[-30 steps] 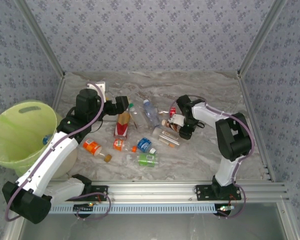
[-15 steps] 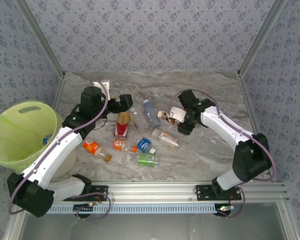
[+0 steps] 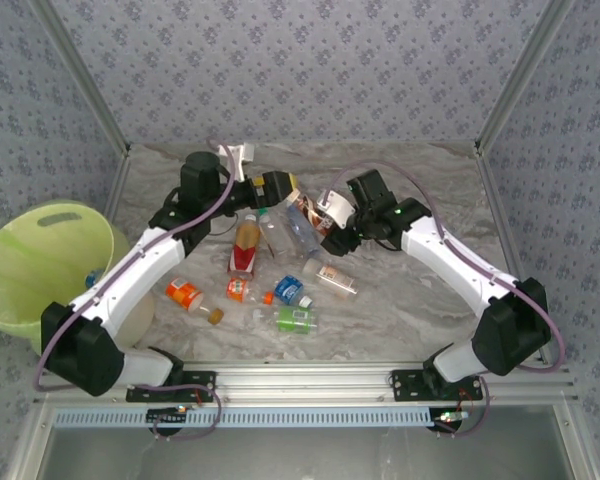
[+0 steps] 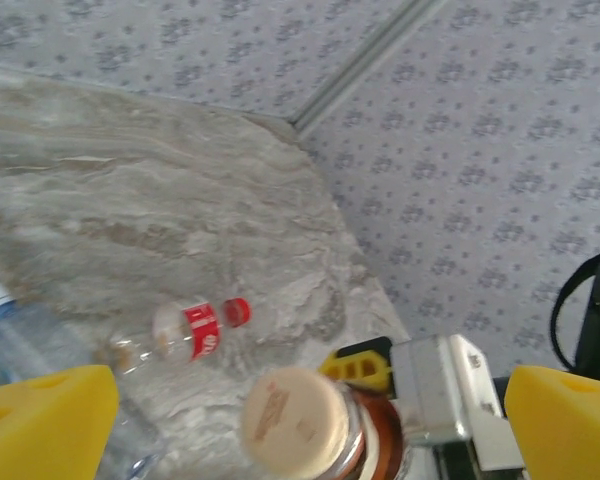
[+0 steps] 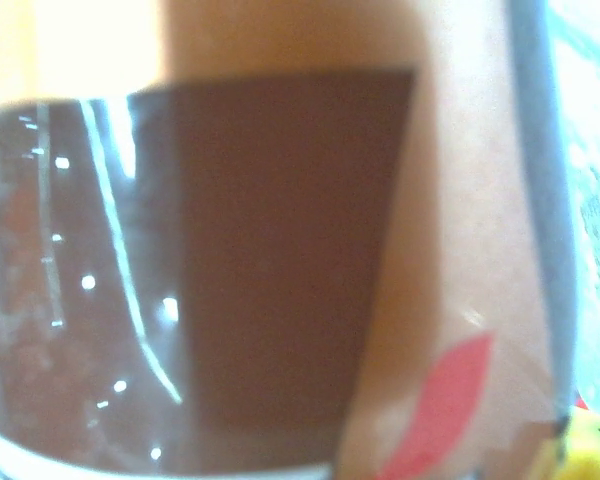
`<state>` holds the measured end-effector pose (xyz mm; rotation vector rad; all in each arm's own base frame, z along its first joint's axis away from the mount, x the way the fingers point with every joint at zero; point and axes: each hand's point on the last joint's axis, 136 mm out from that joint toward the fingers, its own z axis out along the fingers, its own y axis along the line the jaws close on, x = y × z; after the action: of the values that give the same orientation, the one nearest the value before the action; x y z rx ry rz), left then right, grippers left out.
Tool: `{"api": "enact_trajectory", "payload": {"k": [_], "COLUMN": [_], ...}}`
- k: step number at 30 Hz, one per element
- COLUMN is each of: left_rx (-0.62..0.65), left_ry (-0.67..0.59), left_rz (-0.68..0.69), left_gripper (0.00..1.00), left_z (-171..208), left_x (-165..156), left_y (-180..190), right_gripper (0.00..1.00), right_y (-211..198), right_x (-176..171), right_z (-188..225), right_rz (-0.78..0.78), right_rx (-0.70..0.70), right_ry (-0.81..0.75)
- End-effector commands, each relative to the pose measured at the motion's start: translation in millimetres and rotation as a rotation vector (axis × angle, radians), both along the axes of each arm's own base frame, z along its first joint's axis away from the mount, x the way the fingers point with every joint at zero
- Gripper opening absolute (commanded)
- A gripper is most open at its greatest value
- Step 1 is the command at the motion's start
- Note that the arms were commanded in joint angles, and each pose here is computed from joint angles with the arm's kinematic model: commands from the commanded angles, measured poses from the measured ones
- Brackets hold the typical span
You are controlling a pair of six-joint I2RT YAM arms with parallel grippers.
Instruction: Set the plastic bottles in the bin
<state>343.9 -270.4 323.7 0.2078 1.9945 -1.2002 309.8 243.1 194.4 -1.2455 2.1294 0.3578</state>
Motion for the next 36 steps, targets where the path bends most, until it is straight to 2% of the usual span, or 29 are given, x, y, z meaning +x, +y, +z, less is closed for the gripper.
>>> {"api": "enact_trajectory", "payload": {"k": [1, 5, 17, 22, 26, 30, 32, 35, 36], "left_rx": [-0.075, -0.069, -0.034, -0.025, -0.029, -0.036, -0.039, -0.043, -0.037], "left_ry": [-0.061, 0.003, 0.062, 0.06, 0.053, 0.049, 0.045, 0.034, 0.029], "left_rz": [-0.087, -0.047, -0.047, -0.067, -0.065, -0.079, -0.092, -0.108, -0.106], "left_gripper": [1.0, 0.97, 0.64, 0.45, 0.4, 0.29, 0.22, 0.01, 0.0], "left_z": [36, 25, 10, 9, 13, 16, 18, 21, 22], "left_x": [-6, 4, 5, 1, 1, 2, 0, -1, -2], "left_y": [-18, -19, -24, -25, -25, -27, -30, -31, -30], "right_gripper": [0.3, 0.31, 0.35, 0.37, 0.43, 0.47, 0.49, 0.54, 0.6], "right_y": [22, 34, 46, 45, 47, 46, 46, 44, 41], "right_x": [-1, -1, -2, -1, -2, -4, -5, -12, -13], "right_z": [25, 37, 51, 56, 56, 57, 57, 58, 60], "right_rz": [0.024, 0.041, 0.05, 0.045, 0.053, 0.052, 0.054, 0.074, 0.065], "right_rx": [0.137, 0.195, 0.239, 0.249, 0.259, 0.273, 0.278, 0.286, 0.286], "right_ry": [-0.026, -0.037, -0.064, -0.075, -0.077, -0.082, -0.08, -0.07, -0.076]}}
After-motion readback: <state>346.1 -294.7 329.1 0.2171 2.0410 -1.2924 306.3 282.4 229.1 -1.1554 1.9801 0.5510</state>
